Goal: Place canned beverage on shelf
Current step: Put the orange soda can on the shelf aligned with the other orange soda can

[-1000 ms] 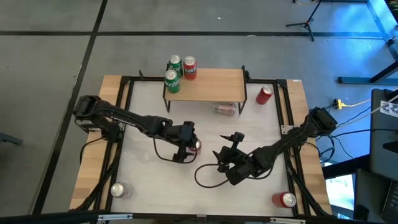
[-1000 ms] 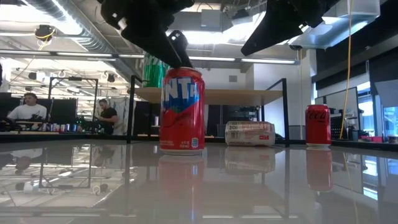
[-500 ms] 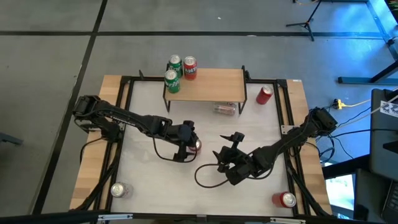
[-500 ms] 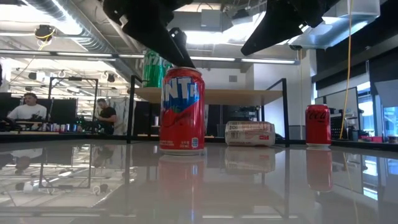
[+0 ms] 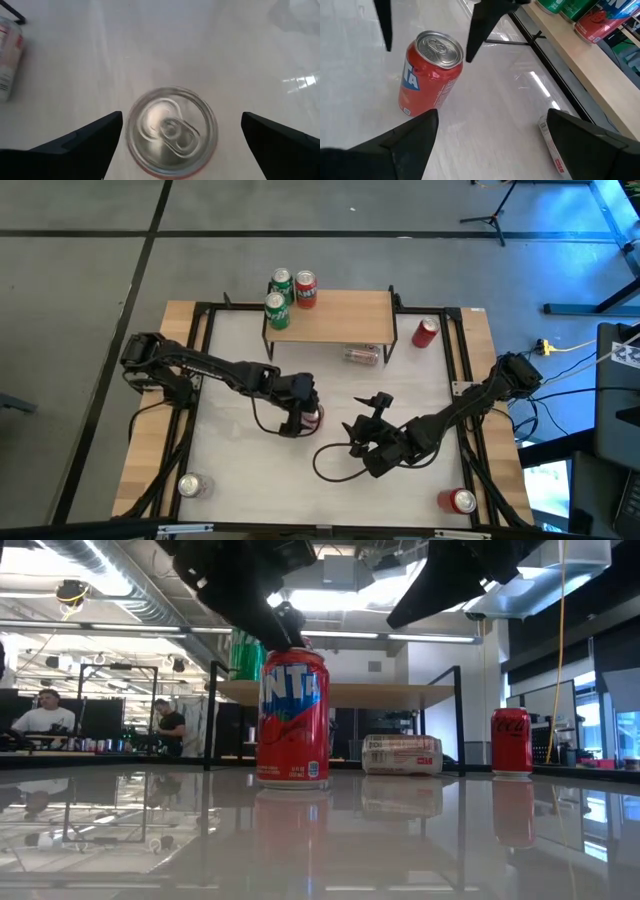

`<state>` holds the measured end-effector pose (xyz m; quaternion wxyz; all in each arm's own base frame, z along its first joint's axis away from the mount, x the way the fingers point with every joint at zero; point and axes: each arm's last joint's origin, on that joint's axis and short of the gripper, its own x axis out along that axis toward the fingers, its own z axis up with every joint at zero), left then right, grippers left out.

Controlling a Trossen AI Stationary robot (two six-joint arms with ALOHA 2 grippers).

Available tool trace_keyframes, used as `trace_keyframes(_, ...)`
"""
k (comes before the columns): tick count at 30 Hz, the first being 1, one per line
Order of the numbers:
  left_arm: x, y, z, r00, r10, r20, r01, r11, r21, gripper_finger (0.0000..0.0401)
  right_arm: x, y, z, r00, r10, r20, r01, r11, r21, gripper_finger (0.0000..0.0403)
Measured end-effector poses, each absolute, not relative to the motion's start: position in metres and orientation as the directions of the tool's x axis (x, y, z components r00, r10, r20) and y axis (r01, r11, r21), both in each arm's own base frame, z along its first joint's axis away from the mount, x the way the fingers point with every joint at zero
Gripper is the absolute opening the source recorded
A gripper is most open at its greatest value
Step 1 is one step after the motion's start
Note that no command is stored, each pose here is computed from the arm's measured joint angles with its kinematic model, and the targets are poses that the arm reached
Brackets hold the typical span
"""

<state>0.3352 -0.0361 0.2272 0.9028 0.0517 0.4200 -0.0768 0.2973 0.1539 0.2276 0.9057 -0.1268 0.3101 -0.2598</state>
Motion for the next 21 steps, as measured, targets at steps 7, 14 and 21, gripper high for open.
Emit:
trace_keyframes(7, 0.338, -0.037, 0.218, 0.603, -0.1, -0.792, 0.189, 0.982, 0.02, 0.0399, 0.297, 0.154, 0.228, 0.673, -0.549, -0.495, 0.392, 0.833, -0.39, 0.037)
trace_keyframes(14, 0.338, -0.038, 0.214, 0.59, -0.133, -0.796, 0.211, 0.978, -0.008, 0.0399, 0.297, 0.154, 0.228, 0.673, -0.553, -0.491, 0.396, 0.83, -0.392, 0.037)
trace_keyframes(21, 0.338, -0.038, 0.215, 0.591, -0.129, -0.796, 0.195, 0.981, -0.015, 0.0397, 0.297, 0.154, 0.228, 0.674, -0.553, -0.49, 0.397, 0.83, -0.391, 0.037)
